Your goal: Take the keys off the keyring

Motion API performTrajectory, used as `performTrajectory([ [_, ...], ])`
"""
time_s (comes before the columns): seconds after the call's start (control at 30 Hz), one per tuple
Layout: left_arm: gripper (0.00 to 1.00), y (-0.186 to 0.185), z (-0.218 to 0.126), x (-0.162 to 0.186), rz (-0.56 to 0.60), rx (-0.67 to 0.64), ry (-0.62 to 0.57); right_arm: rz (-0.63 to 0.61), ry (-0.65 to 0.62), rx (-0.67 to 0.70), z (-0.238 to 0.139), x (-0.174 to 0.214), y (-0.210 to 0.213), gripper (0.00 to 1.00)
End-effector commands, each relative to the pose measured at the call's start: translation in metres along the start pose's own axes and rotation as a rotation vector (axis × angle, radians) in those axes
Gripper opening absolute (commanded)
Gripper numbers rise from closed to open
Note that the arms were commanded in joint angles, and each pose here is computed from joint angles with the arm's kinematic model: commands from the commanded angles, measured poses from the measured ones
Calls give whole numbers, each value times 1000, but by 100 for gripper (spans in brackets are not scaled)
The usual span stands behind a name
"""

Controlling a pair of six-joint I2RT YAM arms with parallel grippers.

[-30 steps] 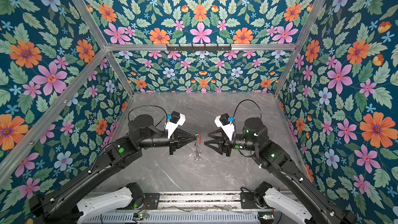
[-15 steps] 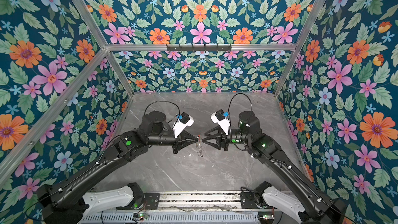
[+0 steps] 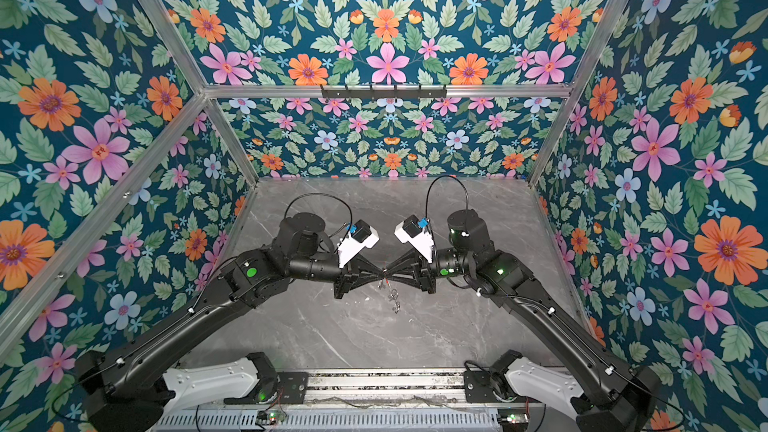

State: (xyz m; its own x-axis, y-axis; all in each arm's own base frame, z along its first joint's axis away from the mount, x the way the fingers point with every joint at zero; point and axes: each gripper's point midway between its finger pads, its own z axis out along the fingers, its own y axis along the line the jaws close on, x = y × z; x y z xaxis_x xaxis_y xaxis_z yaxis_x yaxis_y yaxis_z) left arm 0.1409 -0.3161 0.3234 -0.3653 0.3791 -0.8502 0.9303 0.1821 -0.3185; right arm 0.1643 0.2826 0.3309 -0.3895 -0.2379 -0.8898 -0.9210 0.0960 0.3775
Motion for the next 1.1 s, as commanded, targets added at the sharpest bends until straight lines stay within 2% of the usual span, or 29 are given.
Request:
performTrajectory([
  [0.0, 0, -3, -2, -5, 28, 12, -15, -17, 0, -15, 0, -1, 3, 10],
  [0.07, 0, -3, -1, -5, 27, 12, -15, -20, -4, -23, 1, -2, 4, 0],
  [0.27, 0, -4, -3, -5, 19, 13, -31, -48, -56, -36, 0, -10, 8, 0],
  [0.4, 16, -4, -4, -1, 7, 11, -34, -77, -89, -20, -5, -17, 11, 0],
  [0.57, 19, -4, -7, 1, 2, 2, -43, -83, -96, -9, -6, -20, 11, 0],
  [0.9, 1, -3, -7, -3, 6, -8, -69, -83, -139, -1, -8, -27, 12, 0],
  [1.07, 0, -4, -8, -7, 16, -5, -93, -80, -187, 10, -10, -33, 11, 0],
])
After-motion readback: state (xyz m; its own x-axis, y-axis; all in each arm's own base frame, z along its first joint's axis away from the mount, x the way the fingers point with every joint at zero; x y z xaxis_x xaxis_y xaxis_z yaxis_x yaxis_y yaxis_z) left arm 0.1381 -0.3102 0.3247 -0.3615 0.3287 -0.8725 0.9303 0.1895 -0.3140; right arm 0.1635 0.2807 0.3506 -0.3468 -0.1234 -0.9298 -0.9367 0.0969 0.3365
